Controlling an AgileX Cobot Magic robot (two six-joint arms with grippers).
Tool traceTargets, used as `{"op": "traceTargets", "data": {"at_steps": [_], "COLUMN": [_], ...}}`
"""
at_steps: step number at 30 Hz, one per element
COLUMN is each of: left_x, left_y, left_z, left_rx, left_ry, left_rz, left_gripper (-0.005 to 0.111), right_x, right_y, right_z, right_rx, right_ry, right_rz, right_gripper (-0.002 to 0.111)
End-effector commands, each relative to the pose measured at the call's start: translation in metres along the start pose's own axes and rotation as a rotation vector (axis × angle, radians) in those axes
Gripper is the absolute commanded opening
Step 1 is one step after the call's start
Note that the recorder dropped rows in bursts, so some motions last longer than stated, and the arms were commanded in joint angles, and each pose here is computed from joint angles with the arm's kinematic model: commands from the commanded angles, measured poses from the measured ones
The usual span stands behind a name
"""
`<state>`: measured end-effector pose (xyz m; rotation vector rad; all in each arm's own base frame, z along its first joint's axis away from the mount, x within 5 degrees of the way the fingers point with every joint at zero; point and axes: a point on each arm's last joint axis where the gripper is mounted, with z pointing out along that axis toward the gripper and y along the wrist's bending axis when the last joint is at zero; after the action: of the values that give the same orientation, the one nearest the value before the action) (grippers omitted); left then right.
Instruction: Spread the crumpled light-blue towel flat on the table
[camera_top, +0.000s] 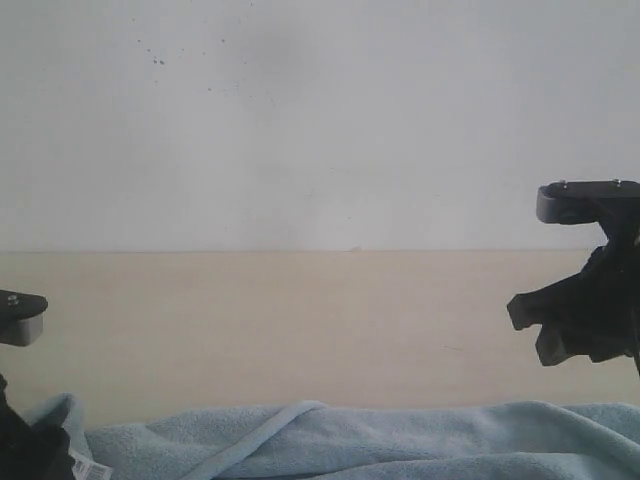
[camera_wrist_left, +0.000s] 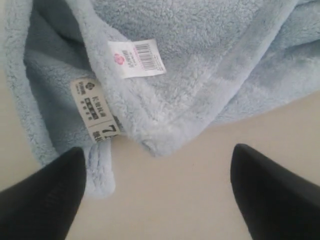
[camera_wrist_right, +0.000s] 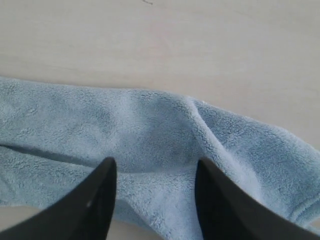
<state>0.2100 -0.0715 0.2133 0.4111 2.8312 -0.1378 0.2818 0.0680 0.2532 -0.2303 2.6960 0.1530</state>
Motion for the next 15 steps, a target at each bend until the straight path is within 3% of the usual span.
{"op": "traceTargets", "data": {"at_steps": [1,6,15], "left_x": [-0.001,-0.006,-0.015], "left_y": [-0.002,-0.003,-0.002], "left_z": [0.006,0.009,0.041], "left_rx": [0.017,0.025,0.021], "left_ry": [-0.093,-0.138,-0.035], "left_rz": [-0.041,-0.056,-0.061], "left_gripper": [0.075,0.075,0.063], "right_x": [0.0,0.001,0.004], "right_y": [0.001,0.001,0.001], "right_z": [-0.003,-0.003,-0.003], "right_rx": [-0.013,-0.013,-0.014], "right_ry": [-0.015,-0.004,0.033], "right_rz": [-0.007,-0.007,-0.009], "right_gripper": [0.047,0.047,0.047]}}
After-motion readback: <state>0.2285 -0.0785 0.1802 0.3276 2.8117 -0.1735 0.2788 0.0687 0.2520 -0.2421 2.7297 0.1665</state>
